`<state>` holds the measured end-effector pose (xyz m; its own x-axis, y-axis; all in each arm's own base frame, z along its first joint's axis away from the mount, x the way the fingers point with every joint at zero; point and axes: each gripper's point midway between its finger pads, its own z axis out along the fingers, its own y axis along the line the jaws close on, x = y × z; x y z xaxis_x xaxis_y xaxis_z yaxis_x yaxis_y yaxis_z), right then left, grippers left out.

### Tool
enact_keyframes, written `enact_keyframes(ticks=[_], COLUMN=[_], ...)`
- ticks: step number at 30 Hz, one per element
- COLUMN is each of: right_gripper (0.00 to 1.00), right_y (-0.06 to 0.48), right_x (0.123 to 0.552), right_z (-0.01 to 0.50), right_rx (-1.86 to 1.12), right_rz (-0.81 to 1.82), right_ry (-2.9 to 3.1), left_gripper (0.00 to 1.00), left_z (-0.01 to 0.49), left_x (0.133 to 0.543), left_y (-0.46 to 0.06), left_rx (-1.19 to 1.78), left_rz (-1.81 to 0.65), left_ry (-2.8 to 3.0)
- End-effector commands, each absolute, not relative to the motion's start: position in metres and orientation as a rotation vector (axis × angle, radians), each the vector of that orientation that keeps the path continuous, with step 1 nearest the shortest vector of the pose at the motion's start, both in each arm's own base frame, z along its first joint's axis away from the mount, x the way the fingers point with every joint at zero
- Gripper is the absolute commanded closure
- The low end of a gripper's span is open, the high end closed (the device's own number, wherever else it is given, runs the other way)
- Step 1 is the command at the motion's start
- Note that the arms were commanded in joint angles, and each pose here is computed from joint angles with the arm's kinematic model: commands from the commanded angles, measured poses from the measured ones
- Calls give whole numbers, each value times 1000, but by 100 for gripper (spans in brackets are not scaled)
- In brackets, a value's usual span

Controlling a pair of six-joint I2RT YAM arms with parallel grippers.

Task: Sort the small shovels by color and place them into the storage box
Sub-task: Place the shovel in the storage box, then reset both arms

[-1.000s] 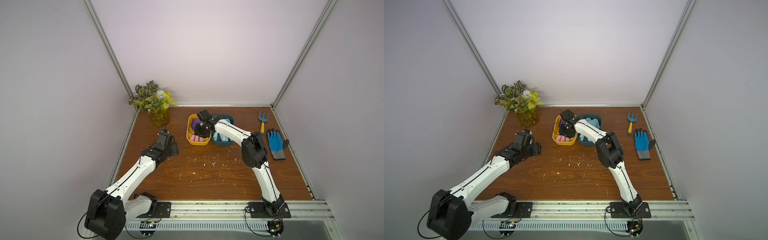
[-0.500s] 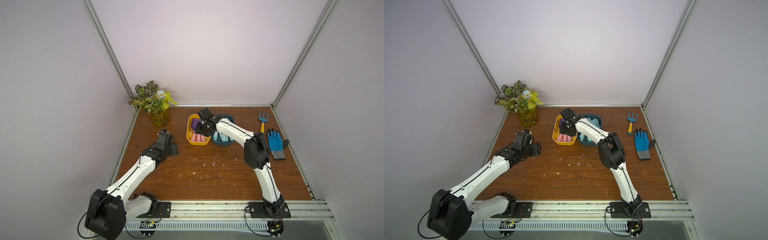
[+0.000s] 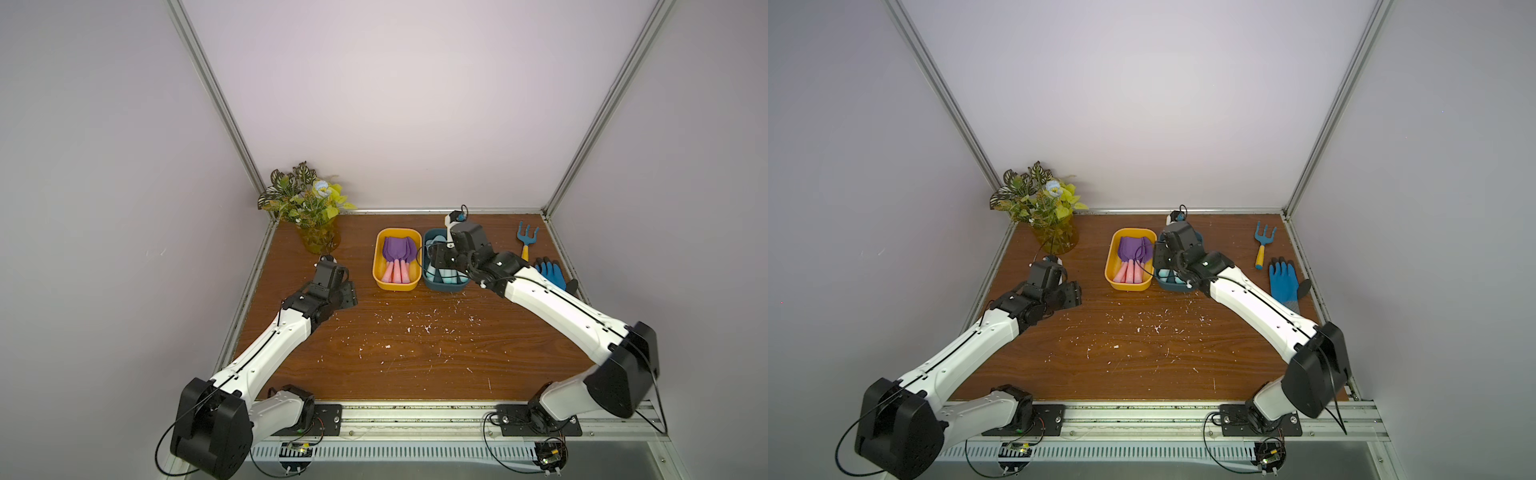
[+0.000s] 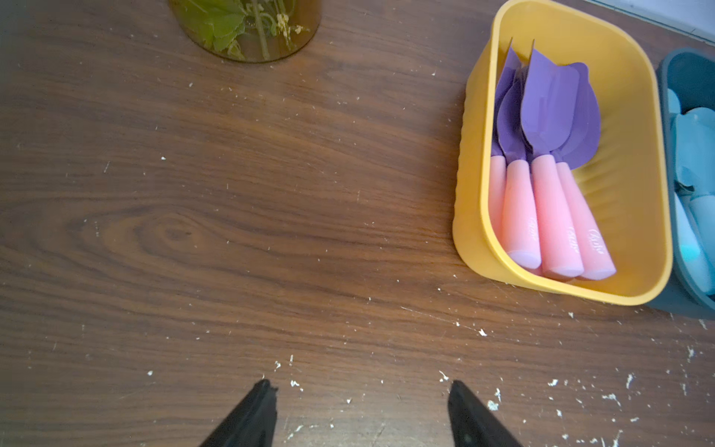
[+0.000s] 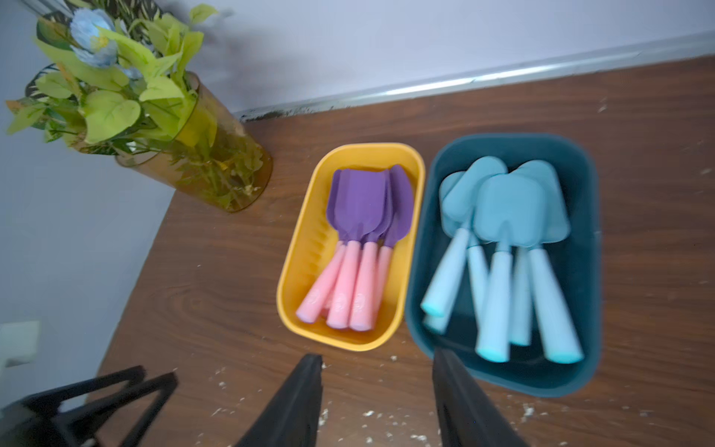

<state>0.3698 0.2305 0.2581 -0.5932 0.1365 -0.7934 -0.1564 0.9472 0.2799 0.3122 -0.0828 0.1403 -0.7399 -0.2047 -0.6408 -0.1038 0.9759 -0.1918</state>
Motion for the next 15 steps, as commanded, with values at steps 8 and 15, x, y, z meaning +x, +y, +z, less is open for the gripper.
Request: enact_keyframes(ticks=[8, 15], right_gripper=[30, 26], right_y=[29, -24], right_x=[357, 352], right_z=[267, 200], right_rx=[276, 317], right_rz=[-74, -269], right_ry=[1818, 1773], left_gripper=[27, 25], left_z=[207, 192], left_x=[335, 334], left_y=[-54, -29], left_rx=[-293, -414], left_rz=[-104, -27], left_ry=[2030, 1881])
